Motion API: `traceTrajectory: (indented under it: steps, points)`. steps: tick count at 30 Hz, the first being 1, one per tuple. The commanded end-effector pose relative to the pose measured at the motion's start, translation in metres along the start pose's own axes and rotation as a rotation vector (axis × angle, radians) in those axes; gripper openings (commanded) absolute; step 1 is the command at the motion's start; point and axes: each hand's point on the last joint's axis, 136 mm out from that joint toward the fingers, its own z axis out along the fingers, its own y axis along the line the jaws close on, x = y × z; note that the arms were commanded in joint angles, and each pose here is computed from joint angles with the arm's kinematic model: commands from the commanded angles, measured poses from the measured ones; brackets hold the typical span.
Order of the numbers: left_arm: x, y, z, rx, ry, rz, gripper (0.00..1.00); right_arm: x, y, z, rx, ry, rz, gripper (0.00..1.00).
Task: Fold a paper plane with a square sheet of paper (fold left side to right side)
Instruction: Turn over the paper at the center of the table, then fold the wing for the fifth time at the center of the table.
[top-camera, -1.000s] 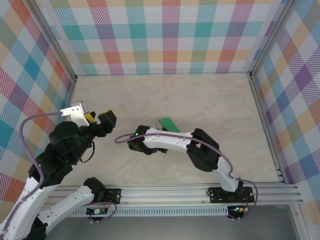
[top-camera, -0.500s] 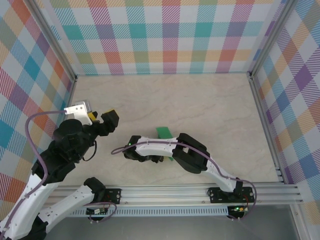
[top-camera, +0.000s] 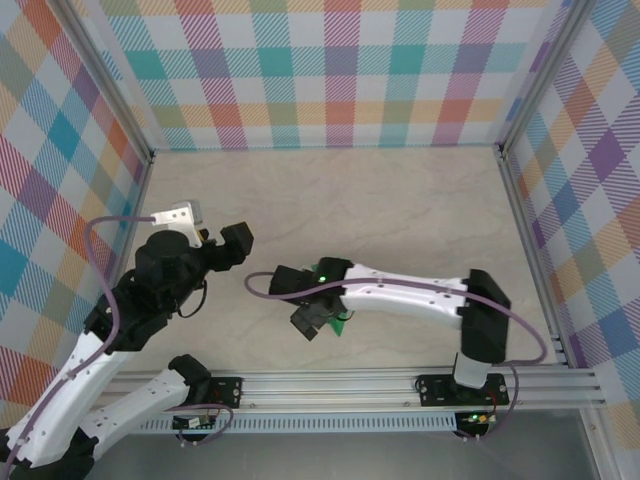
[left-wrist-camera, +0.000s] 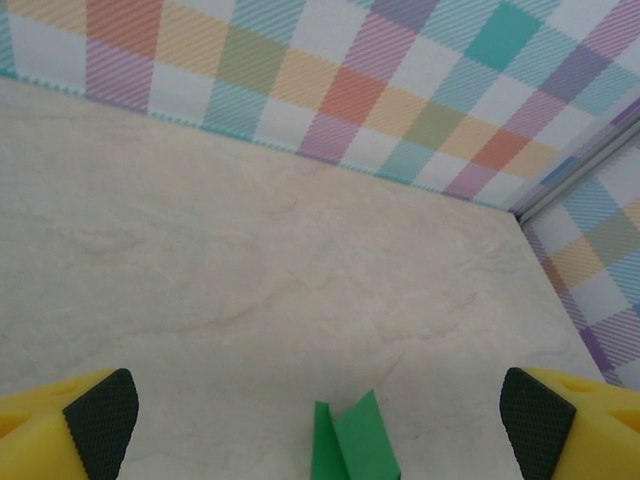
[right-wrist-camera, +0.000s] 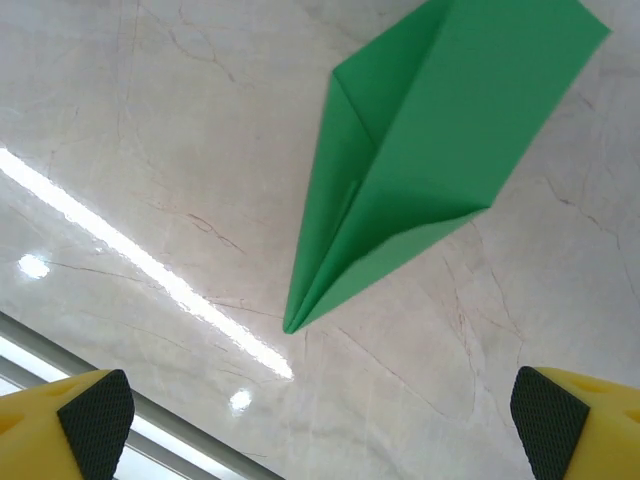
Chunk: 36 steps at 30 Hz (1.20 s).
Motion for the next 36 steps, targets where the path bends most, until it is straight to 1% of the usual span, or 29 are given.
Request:
traceTrajectory:
  steps: [1,5,7,10,13,16,19,21,25,34,36]
  points:
    - [0.029,0.001,0.02,0.005,0.093,-0.063,0.97,0.006,-0.026,0.0,-0.054,-0.05,0.158,1.0]
    - [0.067,0.0,0.042,0.023,0.207,-0.116,0.98,0.016,-0.068,-0.006,-0.133,-0.149,0.35,1.0]
    - [0.09,-0.002,0.053,0.041,0.275,-0.149,0.98,0.019,-0.09,-0.01,-0.182,-0.223,0.461,1.0]
    - [0.119,-0.005,0.065,0.071,0.358,-0.191,0.98,0.029,-0.117,-0.011,-0.216,-0.302,0.591,1.0]
    - [0.139,-0.007,0.074,0.094,0.413,-0.226,0.98,0.04,-0.132,-0.004,-0.279,-0.334,0.711,1.0]
    - [0.155,-0.013,0.08,0.119,0.465,-0.25,0.97,0.054,-0.144,0.013,-0.35,-0.331,0.848,1.0]
    - [0.173,-0.022,0.087,0.158,0.523,-0.269,0.97,0.064,-0.147,0.028,-0.433,-0.332,0.961,1.0]
    - [0.178,-0.035,0.094,0.208,0.545,-0.279,0.96,0.069,-0.146,0.036,-0.481,-0.333,1.01,1.0]
    - [0.198,-0.049,0.108,0.246,0.614,-0.282,0.96,0.074,-0.144,0.042,-0.502,-0.323,1.024,1.0]
    - [0.225,-0.066,0.128,0.271,0.686,-0.263,0.93,0.073,-0.145,0.044,-0.508,-0.313,1.015,1.0]
    - [0.23,-0.066,0.133,0.26,0.697,-0.26,0.91,0.072,-0.145,0.045,-0.512,-0.309,1.015,1.0]
